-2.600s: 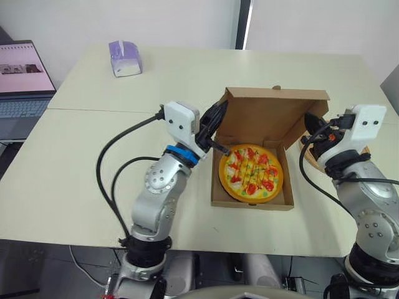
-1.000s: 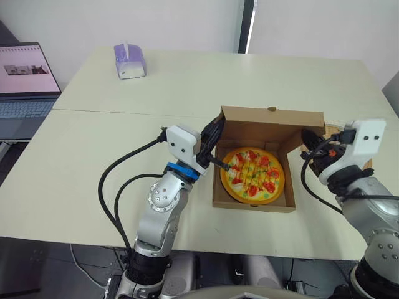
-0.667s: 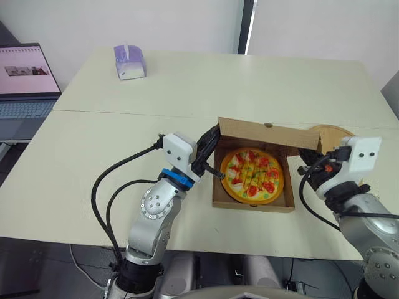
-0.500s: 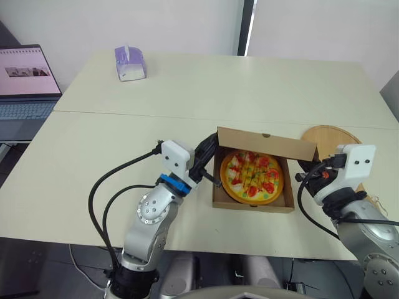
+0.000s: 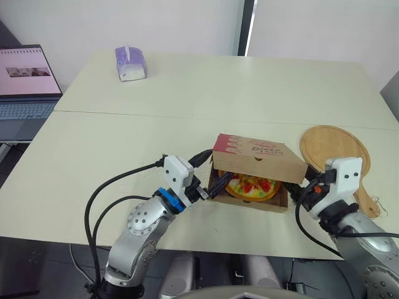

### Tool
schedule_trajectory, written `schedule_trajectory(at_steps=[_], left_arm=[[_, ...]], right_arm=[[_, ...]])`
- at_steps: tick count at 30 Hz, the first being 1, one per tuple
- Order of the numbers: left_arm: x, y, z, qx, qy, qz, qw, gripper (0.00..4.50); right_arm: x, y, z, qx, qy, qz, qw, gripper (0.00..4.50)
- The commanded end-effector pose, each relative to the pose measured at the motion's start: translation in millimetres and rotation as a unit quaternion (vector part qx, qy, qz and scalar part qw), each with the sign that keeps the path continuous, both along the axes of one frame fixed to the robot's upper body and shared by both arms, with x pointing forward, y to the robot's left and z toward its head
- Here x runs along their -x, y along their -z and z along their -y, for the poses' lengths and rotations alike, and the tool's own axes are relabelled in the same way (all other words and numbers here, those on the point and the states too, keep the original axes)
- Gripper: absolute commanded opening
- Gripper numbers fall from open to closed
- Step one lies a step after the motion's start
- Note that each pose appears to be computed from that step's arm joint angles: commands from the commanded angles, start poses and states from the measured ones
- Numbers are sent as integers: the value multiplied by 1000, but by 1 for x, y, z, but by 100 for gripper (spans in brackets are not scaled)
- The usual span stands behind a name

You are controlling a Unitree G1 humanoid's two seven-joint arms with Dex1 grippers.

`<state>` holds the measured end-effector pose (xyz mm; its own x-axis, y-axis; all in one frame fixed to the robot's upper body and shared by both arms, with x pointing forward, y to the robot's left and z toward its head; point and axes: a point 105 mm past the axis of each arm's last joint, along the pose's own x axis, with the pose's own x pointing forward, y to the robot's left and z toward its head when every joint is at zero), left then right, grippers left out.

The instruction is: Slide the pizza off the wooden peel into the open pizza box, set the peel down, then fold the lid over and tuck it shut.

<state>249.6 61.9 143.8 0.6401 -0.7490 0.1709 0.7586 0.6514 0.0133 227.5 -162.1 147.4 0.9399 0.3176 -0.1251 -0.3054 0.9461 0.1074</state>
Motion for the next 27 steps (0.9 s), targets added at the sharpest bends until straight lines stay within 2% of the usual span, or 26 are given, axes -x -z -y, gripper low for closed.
schedule_trajectory(at_steps=[1,6,9,12,15,17,20,22,27], left_arm=[[6,-13,-13,-2,2,19,1000,450],[11,-10,-31,-35,30,11,999,450],[13,-6,-48,-78,101,-38,991,450],[2,-10,-72,-112,118,-88,983,450],[-10,-25,-93,-106,143,-131,975,450],[-21,-41,-102,-105,154,-123,975,450],[-45,-79,-96,-81,172,-94,977,359],[-56,-98,-79,-87,199,-63,974,297],[-61,-103,-35,-142,285,-18,948,142]], right_arm=[[6,-8,6,24,-10,21,999,449],[12,-2,14,68,-32,10,997,449],[21,6,28,95,-62,-20,993,449],[25,10,40,124,-91,-39,987,449],[27,15,52,150,-110,-55,981,449],[24,14,62,163,-109,-56,979,449],[19,9,76,186,-101,-46,976,450],[16,4,82,193,-99,-38,975,450],[11,-13,88,201,-108,-16,973,450]])
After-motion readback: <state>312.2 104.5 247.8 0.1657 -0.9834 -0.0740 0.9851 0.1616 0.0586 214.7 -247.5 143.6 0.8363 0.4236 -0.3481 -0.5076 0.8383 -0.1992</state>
